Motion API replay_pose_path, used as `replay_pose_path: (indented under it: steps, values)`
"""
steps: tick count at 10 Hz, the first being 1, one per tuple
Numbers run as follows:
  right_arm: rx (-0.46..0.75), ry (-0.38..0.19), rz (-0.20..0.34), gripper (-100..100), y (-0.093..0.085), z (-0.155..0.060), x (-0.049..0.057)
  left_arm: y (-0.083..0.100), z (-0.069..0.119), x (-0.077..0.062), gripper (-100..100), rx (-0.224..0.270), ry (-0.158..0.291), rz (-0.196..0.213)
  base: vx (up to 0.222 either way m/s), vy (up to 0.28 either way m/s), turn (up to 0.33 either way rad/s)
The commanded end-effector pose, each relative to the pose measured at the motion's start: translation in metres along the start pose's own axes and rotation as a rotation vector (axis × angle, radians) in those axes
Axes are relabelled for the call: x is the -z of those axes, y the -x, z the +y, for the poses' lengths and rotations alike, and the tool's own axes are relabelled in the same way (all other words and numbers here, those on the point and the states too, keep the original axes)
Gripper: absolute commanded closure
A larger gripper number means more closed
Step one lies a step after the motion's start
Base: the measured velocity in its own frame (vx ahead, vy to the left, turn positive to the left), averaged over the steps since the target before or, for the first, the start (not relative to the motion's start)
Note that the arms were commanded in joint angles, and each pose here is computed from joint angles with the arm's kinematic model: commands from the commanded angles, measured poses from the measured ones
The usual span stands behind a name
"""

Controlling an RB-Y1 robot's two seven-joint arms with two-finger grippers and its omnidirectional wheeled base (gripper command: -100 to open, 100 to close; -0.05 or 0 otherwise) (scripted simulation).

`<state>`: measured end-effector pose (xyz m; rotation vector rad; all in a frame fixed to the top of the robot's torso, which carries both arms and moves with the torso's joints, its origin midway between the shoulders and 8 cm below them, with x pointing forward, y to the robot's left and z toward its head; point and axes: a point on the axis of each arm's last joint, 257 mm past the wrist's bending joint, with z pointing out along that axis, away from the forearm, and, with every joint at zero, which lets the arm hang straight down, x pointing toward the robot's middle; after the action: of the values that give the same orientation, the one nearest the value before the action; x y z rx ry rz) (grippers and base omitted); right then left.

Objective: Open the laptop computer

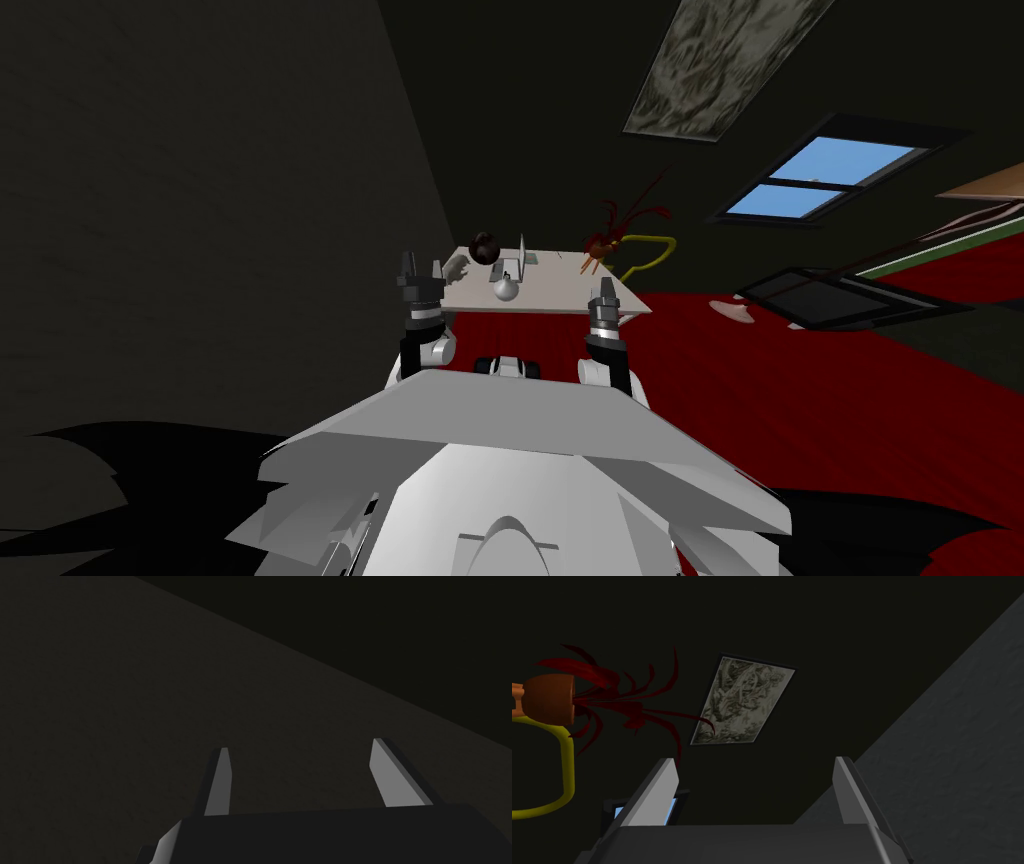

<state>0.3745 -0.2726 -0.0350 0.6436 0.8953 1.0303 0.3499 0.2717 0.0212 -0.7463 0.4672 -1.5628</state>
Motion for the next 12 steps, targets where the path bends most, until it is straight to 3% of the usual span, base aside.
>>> replay_pose_path:
  steps: [1, 5, 6, 12]
  values:
    - [0.0, 0.0, 0.0, 0, 0.0, 0.0, 0.0, -0.001, 0.004, -0.001, -100, -0.013, 0.015, 0.027, 0.009, -0.015, -0.011]
    - [0.0, -0.001, 0.0, 0, 0.0, 0.0, 0.0, 0.005, 0.022, -0.006, -100, -0.052, 0.072, 0.082, 0.022, -0.055, -0.023]
    - [0.0, -0.001, 0.0, 0, 0.0, 0.0, 0.0, 0.014, 0.033, -0.01, -100, -0.07, 0.104, 0.089, 0.031, -0.132, -0.059]
    - [0.0, -0.001, 0.0, 0, 0.0, 0.0, 0.0, 0.054, 0.067, -0.03, -100, -0.104, 0.198, 0.043, 0.053, -0.111, -0.044]
